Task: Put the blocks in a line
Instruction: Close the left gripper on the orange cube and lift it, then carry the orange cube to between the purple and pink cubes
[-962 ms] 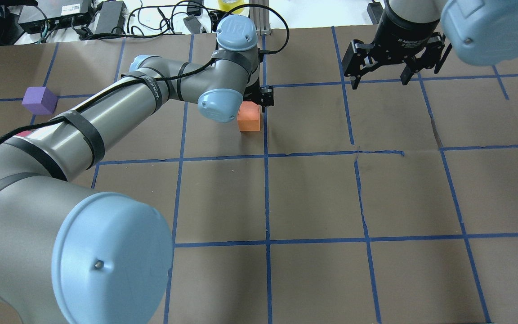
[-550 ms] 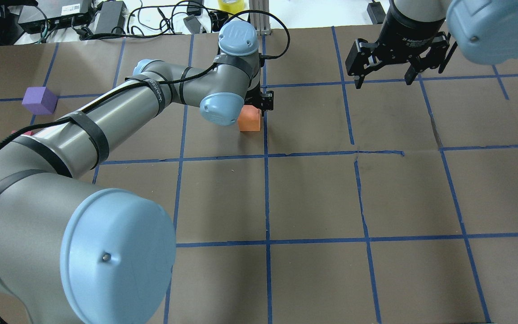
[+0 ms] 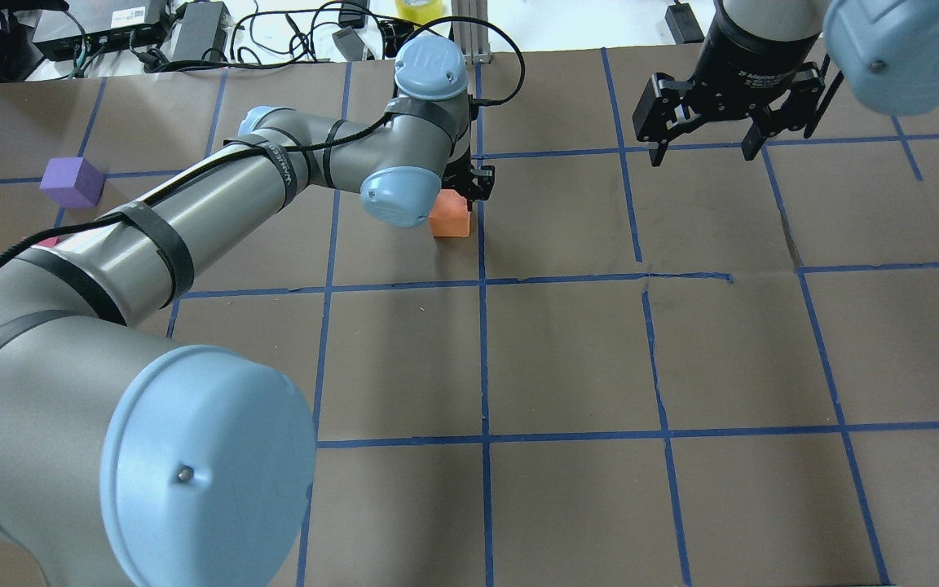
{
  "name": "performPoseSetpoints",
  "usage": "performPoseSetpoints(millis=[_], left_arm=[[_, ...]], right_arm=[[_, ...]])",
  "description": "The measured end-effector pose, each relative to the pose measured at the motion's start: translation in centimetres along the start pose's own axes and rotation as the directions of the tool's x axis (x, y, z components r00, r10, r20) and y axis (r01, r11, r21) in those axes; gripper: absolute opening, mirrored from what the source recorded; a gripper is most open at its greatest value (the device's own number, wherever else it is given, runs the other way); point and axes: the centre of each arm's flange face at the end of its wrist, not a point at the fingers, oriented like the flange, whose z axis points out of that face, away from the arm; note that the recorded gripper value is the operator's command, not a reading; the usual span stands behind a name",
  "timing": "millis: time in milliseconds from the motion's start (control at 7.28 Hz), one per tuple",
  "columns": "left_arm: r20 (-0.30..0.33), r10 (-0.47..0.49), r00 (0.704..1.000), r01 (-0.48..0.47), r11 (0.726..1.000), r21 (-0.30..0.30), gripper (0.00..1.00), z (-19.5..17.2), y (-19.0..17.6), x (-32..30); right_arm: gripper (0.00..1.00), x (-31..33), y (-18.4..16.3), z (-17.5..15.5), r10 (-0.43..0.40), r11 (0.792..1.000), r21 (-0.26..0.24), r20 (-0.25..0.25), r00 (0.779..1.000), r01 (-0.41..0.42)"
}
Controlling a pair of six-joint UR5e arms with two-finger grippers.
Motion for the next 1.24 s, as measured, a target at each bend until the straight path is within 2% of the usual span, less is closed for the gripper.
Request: performPoseSetpoints(millis=[275,412,687,1237], left_arm=[[0.012,-0.059,0.998,0.059,0.998,-0.003,0.00,-2.8,-1.0,-4.5],[0.019,-0.114,0.993,0.114,0.993,-0.017,0.00,-4.4,-1.6,-8.7],[0.042,-0.188,0.981,0.188,0.982,0.001,0.00,-7.4,-2.8,-17.7],[0.083,-0.111,0.990,0.113,0.993,-0.017,0.00,-9.7,-1.7,-39.9]], right_arm=[[1.00,0.2,0.0,0.0,0.003,1.000,-0.001,-0.003,1.000,-0.003],[1.00,0.2,0.0,0.1,0.004,1.000,-0.003,-0.005,1.000,-0.004],[1.00,0.3,0.1,0.3,0.004,1.000,-0.010,-0.006,1.000,-0.004],[1.00,0.3,0.2,0.6,0.004,1.000,-0.017,-0.008,1.000,-0.004]])
